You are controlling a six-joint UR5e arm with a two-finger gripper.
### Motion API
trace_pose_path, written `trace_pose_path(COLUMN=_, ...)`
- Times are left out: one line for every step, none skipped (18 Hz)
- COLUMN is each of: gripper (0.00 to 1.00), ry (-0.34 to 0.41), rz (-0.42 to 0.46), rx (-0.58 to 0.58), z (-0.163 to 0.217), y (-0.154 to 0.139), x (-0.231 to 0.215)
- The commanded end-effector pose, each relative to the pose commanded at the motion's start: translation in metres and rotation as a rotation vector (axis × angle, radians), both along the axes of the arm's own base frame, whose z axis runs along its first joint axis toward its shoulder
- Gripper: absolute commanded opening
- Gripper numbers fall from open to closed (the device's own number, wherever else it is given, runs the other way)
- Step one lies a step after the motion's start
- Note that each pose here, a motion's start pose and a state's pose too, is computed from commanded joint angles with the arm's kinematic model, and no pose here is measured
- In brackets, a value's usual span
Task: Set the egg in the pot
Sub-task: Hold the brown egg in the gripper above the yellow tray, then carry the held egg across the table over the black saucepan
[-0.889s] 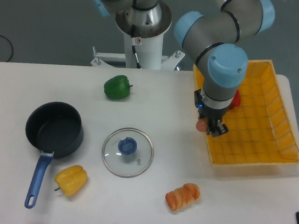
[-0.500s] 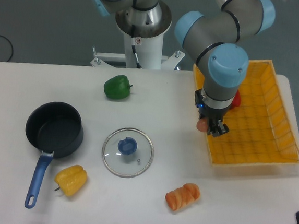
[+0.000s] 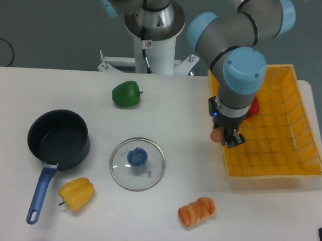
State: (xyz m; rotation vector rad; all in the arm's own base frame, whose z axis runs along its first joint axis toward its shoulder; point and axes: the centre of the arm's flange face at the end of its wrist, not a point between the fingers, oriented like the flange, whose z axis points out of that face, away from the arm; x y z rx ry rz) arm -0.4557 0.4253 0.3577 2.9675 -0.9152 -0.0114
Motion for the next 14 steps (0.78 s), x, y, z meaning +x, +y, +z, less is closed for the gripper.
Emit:
trace_pose_path(gripper=0.41, ry=0.007, rz=0.011, rx=0.004, z=0.006, y=0.001, x=0.005)
trace_pose_path(gripper=0.41, ry=0.006, rz=0.02, rx=0.004, z=0.006, y=0.007, x=0.011)
trace_pose_path(gripper=0.41, ry=0.007, rz=0.026, rx=0.005, z=0.006, y=0.014, x=0.019)
trace_pose_path(gripper=0.41, ry=0.008, rz=0.04, rx=0.005, z=0.007, y=0.02, x=0.026)
trace_pose_path(gripper=0.41, ry=0.005, rz=0.046, rx=0.005, z=0.007, y=0.029, x=0.036)
trace_pose_path(gripper=0.41, ry=0.011, rz=0.057, rx=0.012, z=0.012, y=0.036, x=0.046)
trace_pose_path(gripper=0.41, ry=0.012, rz=0.066, rx=0.015, z=0.013, y=0.045, x=0.057)
trace_pose_path(gripper=0.41, ry=0.008, rz=0.079, rx=0.022, z=0.013, y=0.055, x=0.069)
trace_pose_path(gripper=0.41, ry=0.007, rz=0.095, rx=0.031, z=0.014, y=0.063, x=0.079)
trace_pose_path(gripper=0.41, ry=0.003, rz=0.102, rx=0.036, z=0.015, y=0.073, x=0.092)
trace_pose_path(gripper=0.41, ry=-0.003, rz=0.109, rx=0.042, z=0.015, y=0.082, x=0.106)
trace_pose_path(gripper=0.41, ry=-0.004, rz=0.118, rx=0.048, z=0.016, y=0.092, x=0.119)
trace_pose_path(gripper=0.41, ry=-0.005, rz=0.127, rx=0.053, z=0.016, y=0.1, x=0.13)
trace_pose_path(gripper=0.41, ry=-0.006, rz=0.131, rx=0.057, z=0.017, y=0.107, x=0.142)
